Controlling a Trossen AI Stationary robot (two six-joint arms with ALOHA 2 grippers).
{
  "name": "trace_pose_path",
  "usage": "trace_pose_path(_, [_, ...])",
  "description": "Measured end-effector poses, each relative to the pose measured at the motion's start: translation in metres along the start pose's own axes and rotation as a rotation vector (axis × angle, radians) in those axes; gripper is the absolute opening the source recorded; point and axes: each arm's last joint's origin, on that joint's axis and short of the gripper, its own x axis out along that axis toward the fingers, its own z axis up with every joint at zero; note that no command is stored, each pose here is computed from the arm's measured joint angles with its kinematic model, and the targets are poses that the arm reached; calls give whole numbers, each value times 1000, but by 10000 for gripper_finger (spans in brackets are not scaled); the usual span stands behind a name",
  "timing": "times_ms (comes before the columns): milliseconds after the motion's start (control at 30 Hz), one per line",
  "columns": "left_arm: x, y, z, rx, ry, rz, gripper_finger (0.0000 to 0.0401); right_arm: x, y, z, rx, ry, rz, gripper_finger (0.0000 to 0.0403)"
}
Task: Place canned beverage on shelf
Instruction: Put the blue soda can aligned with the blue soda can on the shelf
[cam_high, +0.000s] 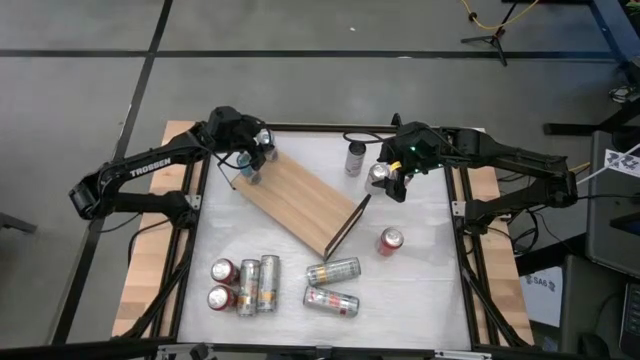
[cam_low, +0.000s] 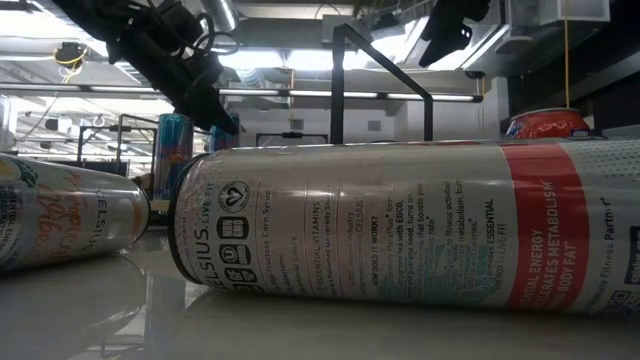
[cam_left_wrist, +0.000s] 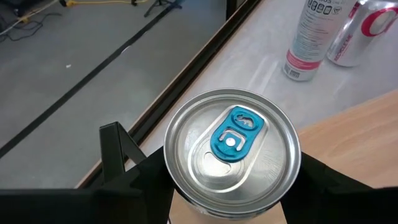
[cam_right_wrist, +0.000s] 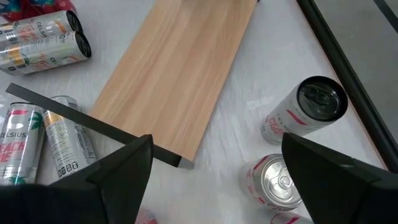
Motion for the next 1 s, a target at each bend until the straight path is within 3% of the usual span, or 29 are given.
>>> trace_pose_path(333, [0,0,-2,-1,23,-3,210,0,0,0,0,0,0,349])
trace_pose_path(1000, [0,-1,-3,10,34,-7,248,0,0,0,0,0,0,349])
